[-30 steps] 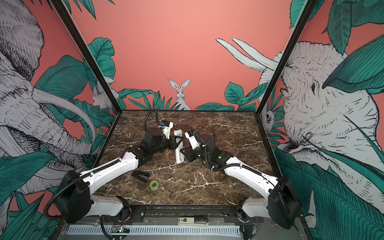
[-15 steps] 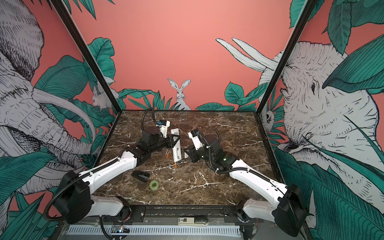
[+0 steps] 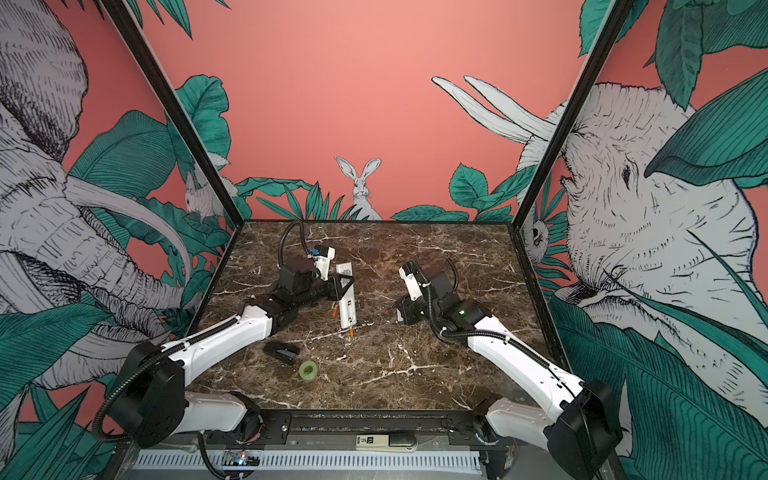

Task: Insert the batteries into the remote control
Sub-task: 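Lift the right gripper off the remote and move it over the batteries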

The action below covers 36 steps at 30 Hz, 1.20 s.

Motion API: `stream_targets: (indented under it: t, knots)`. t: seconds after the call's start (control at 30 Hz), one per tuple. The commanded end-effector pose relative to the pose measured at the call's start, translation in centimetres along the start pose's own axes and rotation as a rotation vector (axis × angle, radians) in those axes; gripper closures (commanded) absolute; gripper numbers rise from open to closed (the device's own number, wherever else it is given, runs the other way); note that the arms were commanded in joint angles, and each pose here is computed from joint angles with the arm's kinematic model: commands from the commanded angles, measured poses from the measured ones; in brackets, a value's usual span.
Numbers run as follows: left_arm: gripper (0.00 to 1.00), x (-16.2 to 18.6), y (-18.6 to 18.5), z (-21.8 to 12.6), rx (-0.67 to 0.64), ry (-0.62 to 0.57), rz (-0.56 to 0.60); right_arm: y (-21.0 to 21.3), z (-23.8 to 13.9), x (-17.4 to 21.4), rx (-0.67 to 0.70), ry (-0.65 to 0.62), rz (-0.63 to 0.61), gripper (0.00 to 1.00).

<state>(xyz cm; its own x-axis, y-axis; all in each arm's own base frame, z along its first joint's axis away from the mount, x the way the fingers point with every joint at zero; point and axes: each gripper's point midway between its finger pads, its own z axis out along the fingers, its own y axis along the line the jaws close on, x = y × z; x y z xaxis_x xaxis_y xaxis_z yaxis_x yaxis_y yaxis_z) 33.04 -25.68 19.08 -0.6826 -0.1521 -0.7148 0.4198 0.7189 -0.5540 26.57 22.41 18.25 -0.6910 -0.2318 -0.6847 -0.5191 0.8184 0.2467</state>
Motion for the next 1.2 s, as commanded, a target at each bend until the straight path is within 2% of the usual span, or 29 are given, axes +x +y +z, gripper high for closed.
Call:
stream_targets:
  t: [0.0,0.43,0.67,1.17]
  knots:
    - [1.0,-1.6,-1.0,-1.7,0.057,-0.069,0.032,-1.1,0.6,1.2,0.052,0.067,0.016,0.78]
    - [1.0,-1.3,-0.4,-4.5,0.067,-0.095,0.127,-3.9,4.6,5.9,0.156,0.259,0.103,0.79]
    - [1.0,-1.6,0.3,-4.7,0.148,-0.117,0.045,-4.7,6.4,8.0,0.188,0.329,0.137,0.79]
    - [1.0,-1.0,1.0,-5.1,0.146,-0.115,0.043,-6.3,8.4,10.9,0.242,0.423,0.168,0.78]
